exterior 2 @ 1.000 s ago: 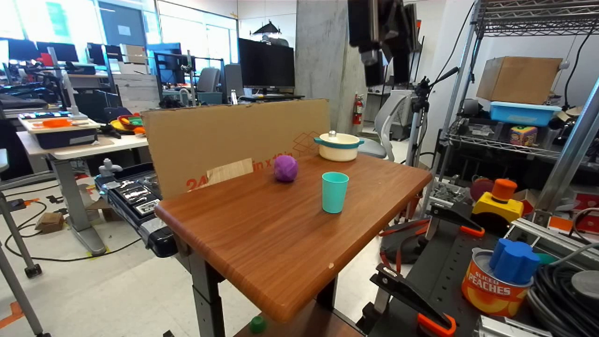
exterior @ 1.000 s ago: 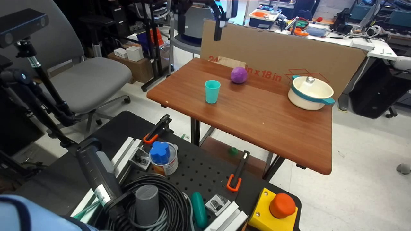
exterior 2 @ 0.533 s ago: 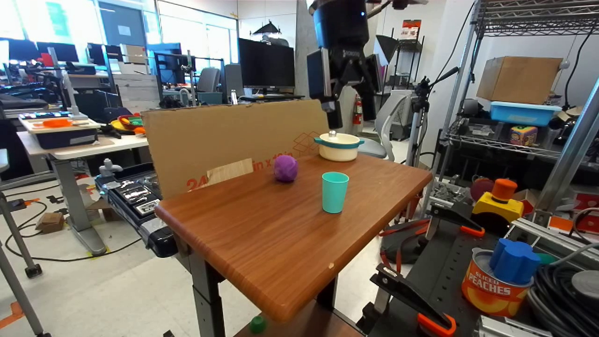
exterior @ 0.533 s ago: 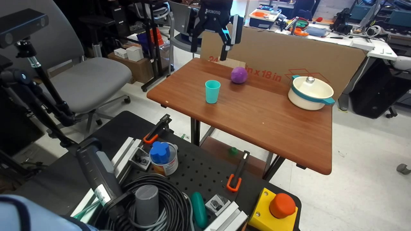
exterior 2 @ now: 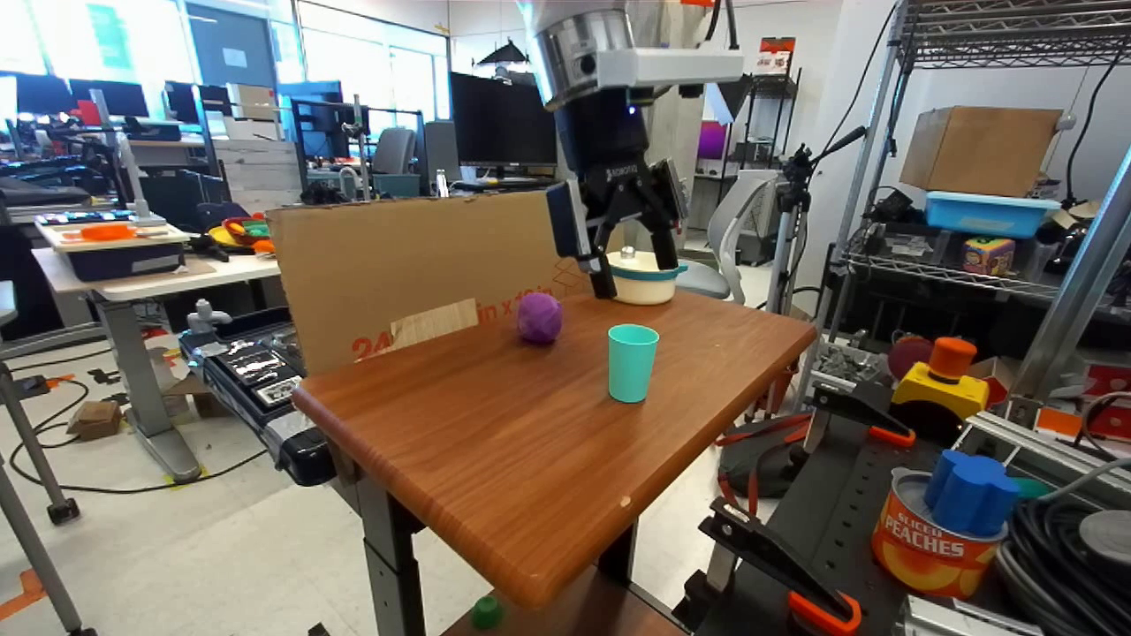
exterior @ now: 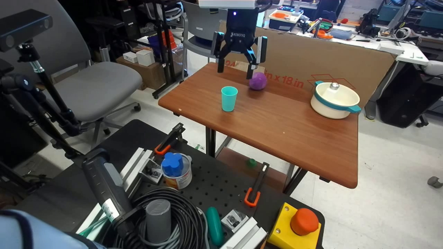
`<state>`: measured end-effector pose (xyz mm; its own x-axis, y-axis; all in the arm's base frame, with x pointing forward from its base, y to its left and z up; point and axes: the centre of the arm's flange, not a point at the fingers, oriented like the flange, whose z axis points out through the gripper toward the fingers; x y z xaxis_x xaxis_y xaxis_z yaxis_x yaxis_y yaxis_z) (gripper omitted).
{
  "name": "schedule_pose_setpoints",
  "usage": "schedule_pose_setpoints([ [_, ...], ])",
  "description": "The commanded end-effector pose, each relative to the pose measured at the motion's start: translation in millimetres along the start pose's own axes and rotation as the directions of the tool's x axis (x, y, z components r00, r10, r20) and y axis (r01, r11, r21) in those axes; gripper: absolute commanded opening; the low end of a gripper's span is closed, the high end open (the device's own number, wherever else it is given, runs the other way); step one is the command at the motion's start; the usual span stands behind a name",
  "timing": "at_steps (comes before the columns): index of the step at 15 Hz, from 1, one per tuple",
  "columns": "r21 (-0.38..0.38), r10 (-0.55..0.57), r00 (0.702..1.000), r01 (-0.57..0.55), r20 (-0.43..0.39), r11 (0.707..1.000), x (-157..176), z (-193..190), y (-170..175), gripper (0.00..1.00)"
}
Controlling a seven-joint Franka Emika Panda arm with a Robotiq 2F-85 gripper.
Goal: Move the cup to the right
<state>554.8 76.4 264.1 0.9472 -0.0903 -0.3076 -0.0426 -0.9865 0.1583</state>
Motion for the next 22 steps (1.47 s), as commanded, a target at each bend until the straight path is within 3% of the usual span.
schedule_pose_setpoints([
  [1,-0.063,0.012,0.999,-0.009,0.038,0.998,28,17,-10,1.00],
  [8,-0.089,-0.002,0.991,0.014,0.135,0.996,51,51,-28,1.00],
  [9,-0.093,-0.002,0.989,0.016,0.149,0.996,53,54,-30,0.75],
  [11,-0.103,0.007,0.985,0.011,0.175,0.995,55,58,-32,0.67],
  [16,-0.091,0.012,0.977,0.007,0.213,0.996,54,52,-32,0.28],
  [22,0.006,0.064,0.982,-0.066,0.176,0.998,45,2,19,0.18],
])
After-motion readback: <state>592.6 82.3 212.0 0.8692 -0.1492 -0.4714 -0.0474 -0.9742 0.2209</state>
